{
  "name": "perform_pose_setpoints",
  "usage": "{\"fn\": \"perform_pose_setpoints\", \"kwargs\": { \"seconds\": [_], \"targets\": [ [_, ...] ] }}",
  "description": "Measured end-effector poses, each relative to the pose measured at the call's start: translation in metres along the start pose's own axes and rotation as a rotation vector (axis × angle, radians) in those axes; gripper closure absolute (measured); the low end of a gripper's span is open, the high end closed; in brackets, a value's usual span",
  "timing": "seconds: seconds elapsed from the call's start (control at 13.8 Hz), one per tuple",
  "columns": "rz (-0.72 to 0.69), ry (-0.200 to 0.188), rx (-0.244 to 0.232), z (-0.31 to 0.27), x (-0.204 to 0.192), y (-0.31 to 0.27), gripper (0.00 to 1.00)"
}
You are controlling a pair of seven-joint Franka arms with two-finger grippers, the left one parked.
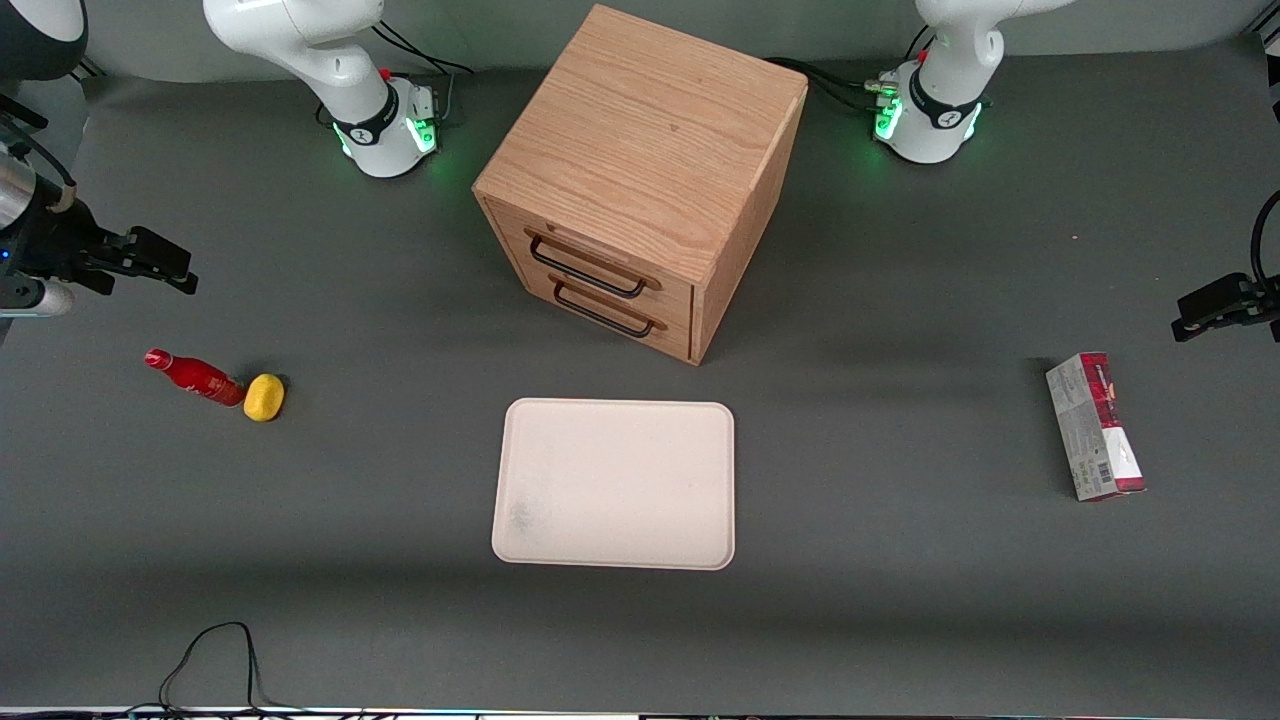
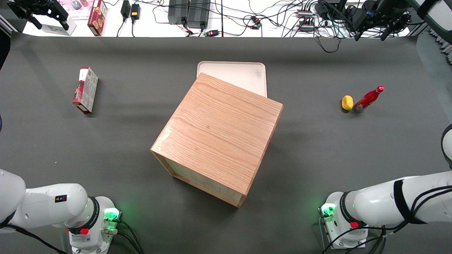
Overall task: Place coke bottle on tray
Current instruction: 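Lower the open right gripper over the red Coca-Cola bottle's cap end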
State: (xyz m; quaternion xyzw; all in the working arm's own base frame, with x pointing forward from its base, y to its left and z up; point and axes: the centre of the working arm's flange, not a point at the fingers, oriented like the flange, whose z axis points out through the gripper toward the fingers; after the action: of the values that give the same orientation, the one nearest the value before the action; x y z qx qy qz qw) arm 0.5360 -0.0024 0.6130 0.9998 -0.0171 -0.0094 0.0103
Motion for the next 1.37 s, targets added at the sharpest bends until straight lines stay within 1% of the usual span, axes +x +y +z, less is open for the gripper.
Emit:
{"fn": "perform_pose_setpoints", "kwargs": {
  "seconds": [0.29, 0.43, 0.51, 0.65, 0.87, 1.08, 1.37],
  "targets": [
    [0.007, -0.002, -0.001, 0.001, 0.002, 0.003, 0.0],
    [0.009, -0.02, -0.004, 0.011, 0.005, 0.021, 0.0],
    [0.003, -0.032, -0.003, 0.021, 0.007, 0.042, 0.0],
    [-0.013, -0.038, -0.001, 0.048, 0.01, 0.098, 0.0],
    [-0.062, -0.018, -0.006, 0.1, 0.006, 0.163, 0.0],
    [-0.108, -0.003, -0.02, 0.157, -0.003, 0.195, 0.0],
    [-0.135, -0.008, -0.049, 0.223, -0.009, 0.206, 0.0]
  ]
}}
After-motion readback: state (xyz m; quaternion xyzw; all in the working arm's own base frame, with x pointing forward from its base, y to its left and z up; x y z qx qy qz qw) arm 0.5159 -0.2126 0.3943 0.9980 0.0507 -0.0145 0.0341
